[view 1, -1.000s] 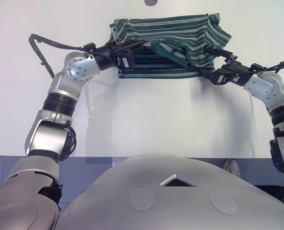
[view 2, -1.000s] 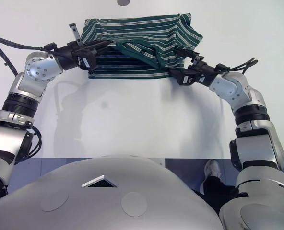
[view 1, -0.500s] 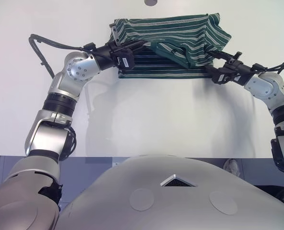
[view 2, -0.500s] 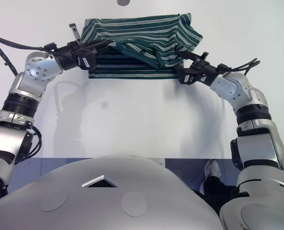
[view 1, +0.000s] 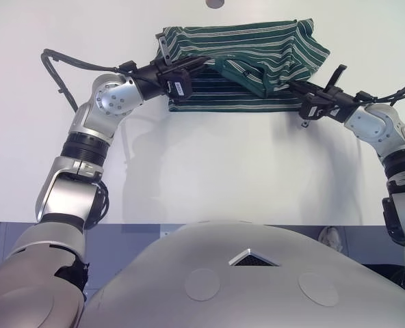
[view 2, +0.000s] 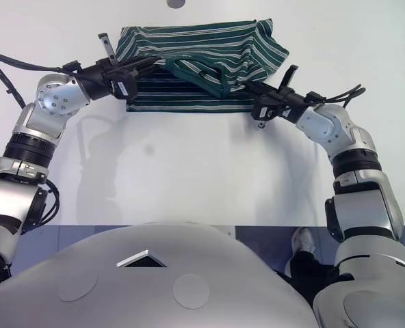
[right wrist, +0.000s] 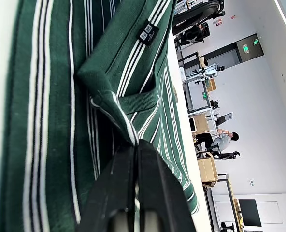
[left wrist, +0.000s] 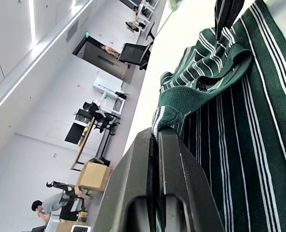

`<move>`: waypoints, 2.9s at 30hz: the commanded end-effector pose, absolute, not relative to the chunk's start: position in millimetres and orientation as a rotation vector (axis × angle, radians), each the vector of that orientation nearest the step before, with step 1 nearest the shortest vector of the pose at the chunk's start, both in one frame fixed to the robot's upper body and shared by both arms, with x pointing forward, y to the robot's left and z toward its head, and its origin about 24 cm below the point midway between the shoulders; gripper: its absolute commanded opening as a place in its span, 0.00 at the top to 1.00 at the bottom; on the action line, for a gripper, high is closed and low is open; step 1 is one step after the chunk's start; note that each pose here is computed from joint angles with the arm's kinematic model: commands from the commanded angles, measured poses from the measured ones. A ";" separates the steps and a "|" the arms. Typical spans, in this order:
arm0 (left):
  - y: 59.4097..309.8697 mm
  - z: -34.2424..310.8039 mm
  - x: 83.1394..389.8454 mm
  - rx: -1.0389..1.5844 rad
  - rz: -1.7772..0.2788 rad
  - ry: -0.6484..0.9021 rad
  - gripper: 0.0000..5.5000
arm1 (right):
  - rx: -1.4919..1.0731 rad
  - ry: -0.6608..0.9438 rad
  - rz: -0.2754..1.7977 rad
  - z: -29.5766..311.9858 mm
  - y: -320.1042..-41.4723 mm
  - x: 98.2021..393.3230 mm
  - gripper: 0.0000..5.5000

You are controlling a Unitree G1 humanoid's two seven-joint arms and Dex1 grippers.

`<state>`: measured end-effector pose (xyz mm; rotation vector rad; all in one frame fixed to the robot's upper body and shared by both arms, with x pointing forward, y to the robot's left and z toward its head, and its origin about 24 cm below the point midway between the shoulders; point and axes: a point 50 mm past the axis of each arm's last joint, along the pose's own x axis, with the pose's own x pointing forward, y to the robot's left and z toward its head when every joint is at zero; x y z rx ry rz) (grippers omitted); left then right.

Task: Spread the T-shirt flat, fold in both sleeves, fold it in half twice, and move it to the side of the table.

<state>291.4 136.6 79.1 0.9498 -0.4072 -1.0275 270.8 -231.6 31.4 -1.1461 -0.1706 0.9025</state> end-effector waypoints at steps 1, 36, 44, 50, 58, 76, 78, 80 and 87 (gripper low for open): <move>136.5 76.5 290.8 0.957 -1.029 -0.402 1.00 | -1.133 -0.192 0.851 41.8 -234.9 278.0 1.00; 154.3 -8.2 87.6 0.574 -1.996 0.673 1.00 | -0.570 0.660 1.811 73.0 -203.0 111.5 1.00; 158.6 57.2 156.2 0.659 -1.804 0.452 1.00 | -0.708 0.574 1.600 133.3 -196.1 156.4 1.00; 160.8 140.5 185.0 0.742 -1.728 0.276 1.00 | -0.758 0.602 1.455 135.9 -238.8 177.6 1.00; 133.6 151.4 276.4 0.705 -1.428 0.033 1.00 | -0.870 0.476 1.321 158.2 -261.1 223.4 1.00; 85.6 86.6 391.8 1.065 -0.672 0.099 1.00 | -1.539 0.263 0.833 93.9 -202.4 376.5 1.00; 90.1 82.0 393.1 1.089 -0.621 0.125 1.00 | -1.567 0.235 0.769 91.9 -197.7 382.0 1.00; 97.5 74.6 392.1 1.123 -0.598 0.161 1.00 | -1.578 0.189 0.719 90.0 -189.5 386.0 1.00; 114.3 70.1 392.9 1.144 -0.519 0.190 1.00 | -1.587 0.085 0.615 87.6 -169.2 392.5 1.00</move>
